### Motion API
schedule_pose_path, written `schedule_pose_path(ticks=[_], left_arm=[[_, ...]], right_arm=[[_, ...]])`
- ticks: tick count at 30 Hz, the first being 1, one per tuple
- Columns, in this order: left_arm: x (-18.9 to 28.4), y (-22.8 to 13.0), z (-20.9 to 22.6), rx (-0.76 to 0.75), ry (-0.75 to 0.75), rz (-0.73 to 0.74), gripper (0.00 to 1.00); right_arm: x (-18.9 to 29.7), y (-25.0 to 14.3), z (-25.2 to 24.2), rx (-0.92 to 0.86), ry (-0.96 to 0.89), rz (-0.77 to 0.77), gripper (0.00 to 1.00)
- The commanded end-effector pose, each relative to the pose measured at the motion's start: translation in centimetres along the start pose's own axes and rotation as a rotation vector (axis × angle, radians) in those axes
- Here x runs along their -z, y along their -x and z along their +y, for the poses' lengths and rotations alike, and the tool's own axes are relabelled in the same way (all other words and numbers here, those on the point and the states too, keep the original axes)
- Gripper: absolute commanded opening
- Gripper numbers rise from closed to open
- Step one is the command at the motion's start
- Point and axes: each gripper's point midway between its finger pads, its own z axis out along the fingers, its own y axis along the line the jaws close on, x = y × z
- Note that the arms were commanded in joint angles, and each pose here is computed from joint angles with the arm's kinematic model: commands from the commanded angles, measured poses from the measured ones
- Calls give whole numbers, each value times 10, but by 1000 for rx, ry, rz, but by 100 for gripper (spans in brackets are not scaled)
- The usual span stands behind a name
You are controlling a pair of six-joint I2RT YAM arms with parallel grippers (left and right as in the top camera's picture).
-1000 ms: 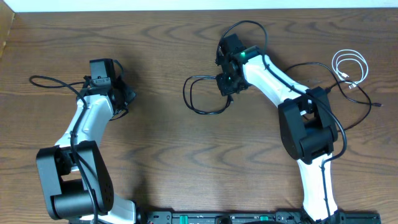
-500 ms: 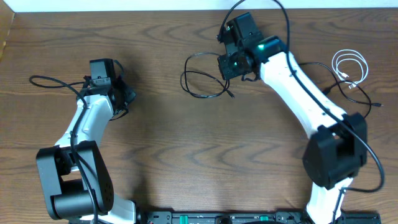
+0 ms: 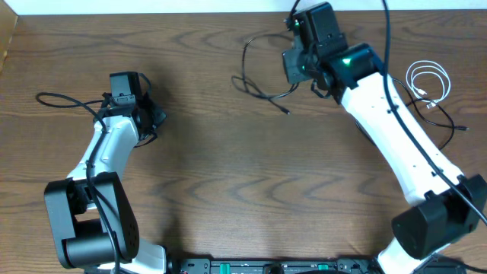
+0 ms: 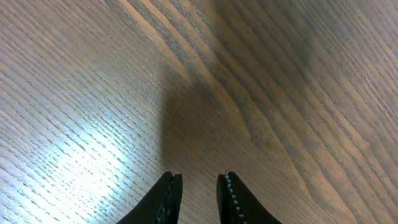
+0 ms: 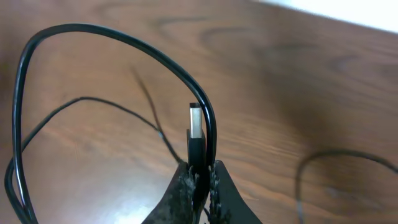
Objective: Untangle cables
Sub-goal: 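Move the right gripper to the far right over the white coil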
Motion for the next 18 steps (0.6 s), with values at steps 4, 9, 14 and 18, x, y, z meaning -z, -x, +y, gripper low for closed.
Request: schedule_pose_path(ticks=[4, 9, 14, 18], left_arm=[[0, -1, 2, -5, 7, 1, 25], [0, -1, 2, -5, 7, 1, 24], [0, -1, 2, -5, 7, 1, 25], [0, -1, 2, -5, 7, 1, 24]], right_arm=[[20, 14, -58, -193, -204, -77, 1], [21, 3, -101, -330, -296, -45, 1], [24, -16, -139, -445, -368, 14, 1], [28, -31, -168, -538, -425, 50, 1]])
